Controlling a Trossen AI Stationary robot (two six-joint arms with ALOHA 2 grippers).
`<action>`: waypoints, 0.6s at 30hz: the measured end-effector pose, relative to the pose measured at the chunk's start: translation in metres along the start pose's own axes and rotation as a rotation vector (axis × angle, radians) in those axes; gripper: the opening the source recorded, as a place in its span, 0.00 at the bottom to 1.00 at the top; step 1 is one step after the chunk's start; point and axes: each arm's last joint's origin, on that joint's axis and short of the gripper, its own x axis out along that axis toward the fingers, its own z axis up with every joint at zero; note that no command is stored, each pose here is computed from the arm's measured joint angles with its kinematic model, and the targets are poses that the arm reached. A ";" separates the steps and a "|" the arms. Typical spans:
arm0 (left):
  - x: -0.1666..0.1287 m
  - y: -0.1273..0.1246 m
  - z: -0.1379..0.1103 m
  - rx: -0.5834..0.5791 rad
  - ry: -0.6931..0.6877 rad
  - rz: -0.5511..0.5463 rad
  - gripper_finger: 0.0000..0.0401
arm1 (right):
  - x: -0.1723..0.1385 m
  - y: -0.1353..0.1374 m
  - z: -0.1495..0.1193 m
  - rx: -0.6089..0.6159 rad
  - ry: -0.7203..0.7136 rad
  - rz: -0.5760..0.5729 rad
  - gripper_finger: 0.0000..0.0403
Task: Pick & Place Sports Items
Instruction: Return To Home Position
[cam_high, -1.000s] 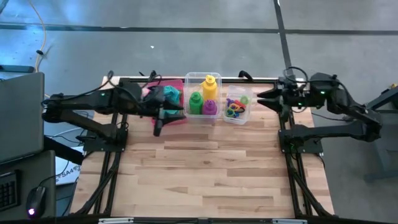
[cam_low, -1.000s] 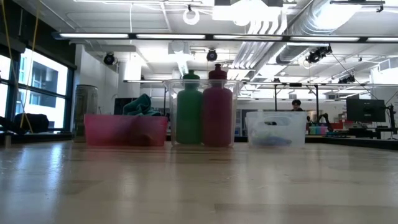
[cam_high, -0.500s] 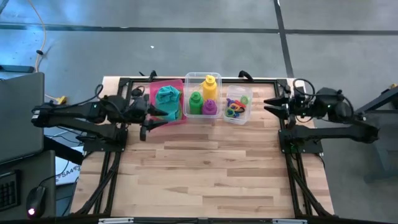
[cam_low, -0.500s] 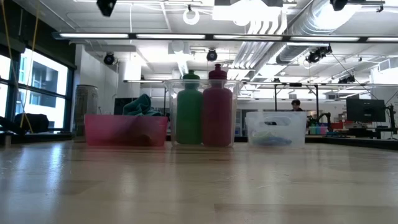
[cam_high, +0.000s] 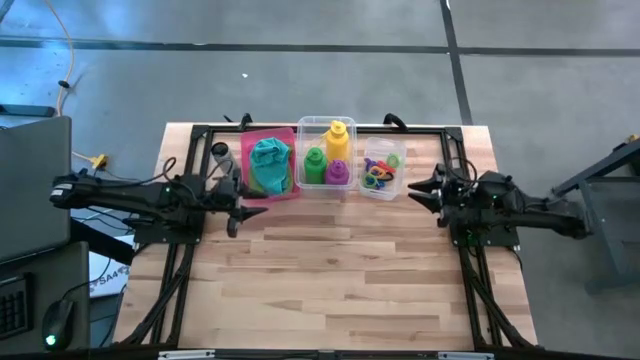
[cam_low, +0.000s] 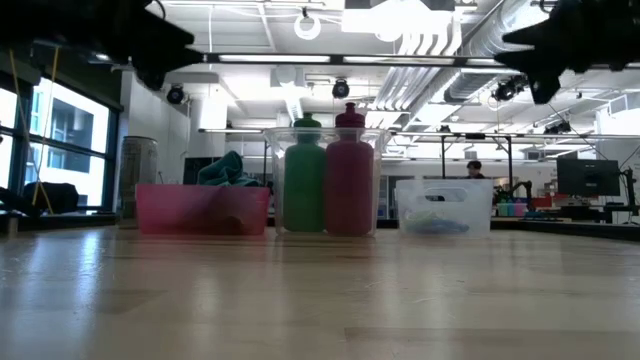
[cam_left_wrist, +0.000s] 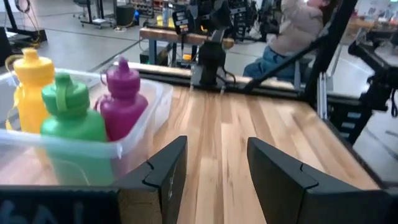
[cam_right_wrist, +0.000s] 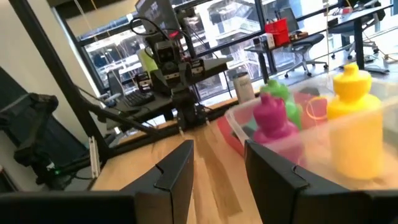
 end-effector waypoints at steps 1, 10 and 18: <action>-0.001 0.000 -0.004 0.006 0.009 -0.001 0.41 | 0.000 -0.002 -0.005 -0.006 0.003 -0.001 0.33; -0.014 0.000 -0.033 0.044 0.008 -0.019 0.41 | -0.005 -0.011 -0.032 -0.071 0.033 -0.016 0.33; -0.028 0.001 -0.049 0.069 -0.055 -0.024 0.41 | -0.003 -0.018 -0.048 -0.114 0.047 -0.055 0.33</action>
